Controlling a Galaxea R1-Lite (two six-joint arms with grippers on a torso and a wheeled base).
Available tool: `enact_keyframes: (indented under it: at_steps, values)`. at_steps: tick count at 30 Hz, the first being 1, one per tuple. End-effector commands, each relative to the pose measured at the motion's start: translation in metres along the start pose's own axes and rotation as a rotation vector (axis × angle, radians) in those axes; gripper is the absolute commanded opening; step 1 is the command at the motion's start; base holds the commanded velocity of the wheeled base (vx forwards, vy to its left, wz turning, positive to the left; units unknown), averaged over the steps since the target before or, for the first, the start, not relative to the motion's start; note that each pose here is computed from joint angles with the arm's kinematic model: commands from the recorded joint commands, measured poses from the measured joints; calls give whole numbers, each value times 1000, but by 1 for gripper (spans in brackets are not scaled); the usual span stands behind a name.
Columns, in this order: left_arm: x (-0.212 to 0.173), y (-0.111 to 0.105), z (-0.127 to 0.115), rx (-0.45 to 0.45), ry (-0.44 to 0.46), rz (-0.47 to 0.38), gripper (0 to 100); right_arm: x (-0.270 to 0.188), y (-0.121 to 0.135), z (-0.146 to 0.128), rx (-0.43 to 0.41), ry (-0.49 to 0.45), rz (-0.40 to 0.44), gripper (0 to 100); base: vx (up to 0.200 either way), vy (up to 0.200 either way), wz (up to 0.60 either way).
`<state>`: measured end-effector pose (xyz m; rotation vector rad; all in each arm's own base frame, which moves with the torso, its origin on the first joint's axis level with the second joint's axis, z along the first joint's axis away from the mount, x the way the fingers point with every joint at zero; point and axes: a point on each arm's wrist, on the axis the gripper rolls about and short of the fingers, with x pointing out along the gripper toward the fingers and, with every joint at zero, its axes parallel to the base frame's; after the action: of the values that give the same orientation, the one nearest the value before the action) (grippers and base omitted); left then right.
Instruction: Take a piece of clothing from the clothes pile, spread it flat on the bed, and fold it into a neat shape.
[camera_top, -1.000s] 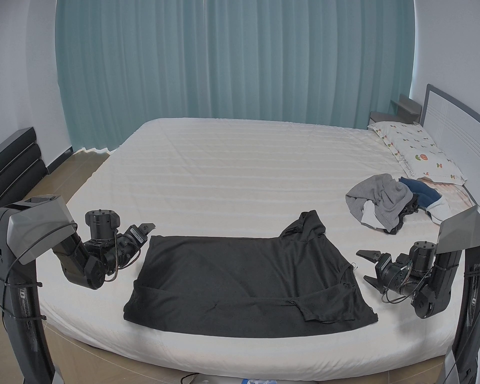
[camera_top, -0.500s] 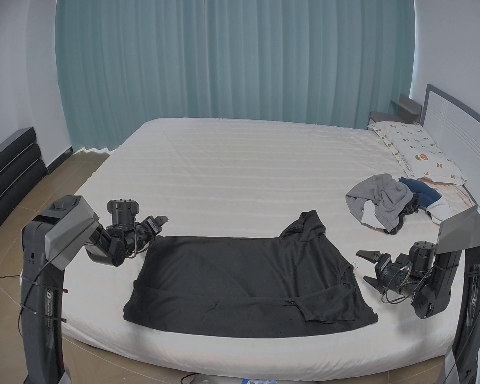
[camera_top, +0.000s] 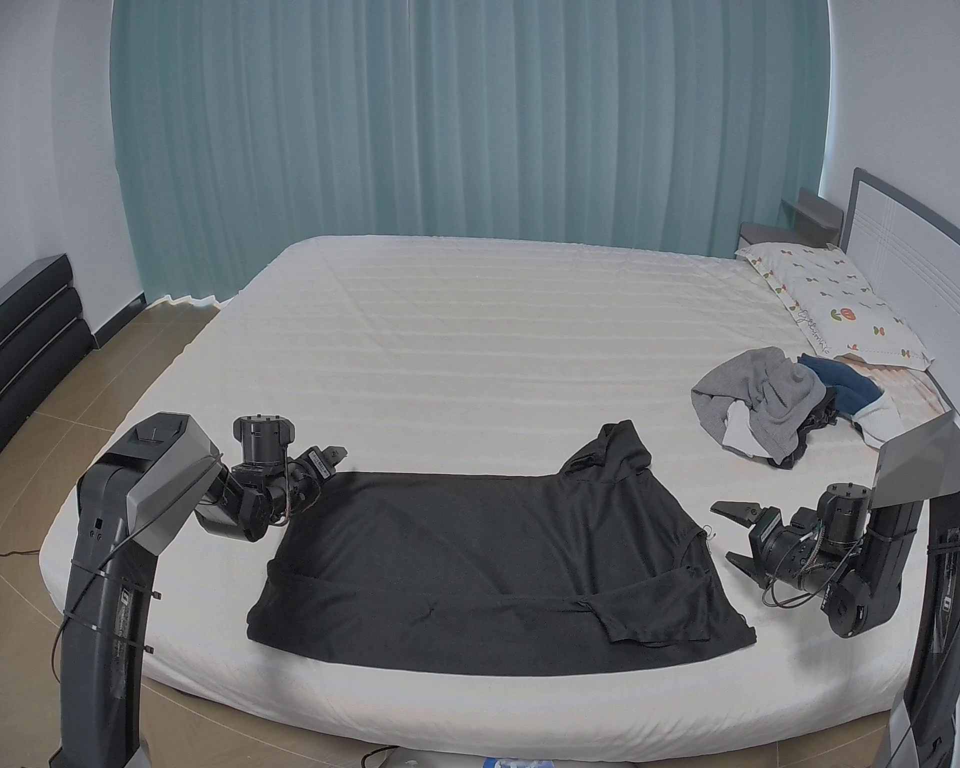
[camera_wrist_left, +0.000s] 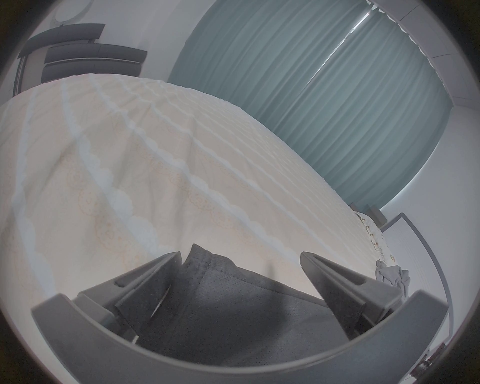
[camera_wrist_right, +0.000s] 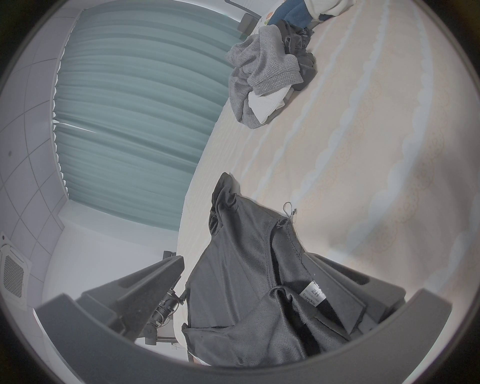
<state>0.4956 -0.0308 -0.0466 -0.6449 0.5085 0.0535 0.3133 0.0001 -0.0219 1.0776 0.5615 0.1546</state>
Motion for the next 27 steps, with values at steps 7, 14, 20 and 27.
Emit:
enact_keyframes:
  at_steps: [7,14,20,27]
  values:
    - [2,4,0,-8,-11,19,0,4,0,2,-9,-10,13,100,0,0,0]
    - [0,3,3,-33,-86,56,0,28,23,5,-70,-15,68,100,0,0,0]
    - [-11,-2,8,-79,-89,51,0,66,45,33,-146,-24,-2,100,0,0,0]
    - [-17,-1,6,-87,-77,60,0,124,55,40,-249,-56,-90,100,0,0,0]
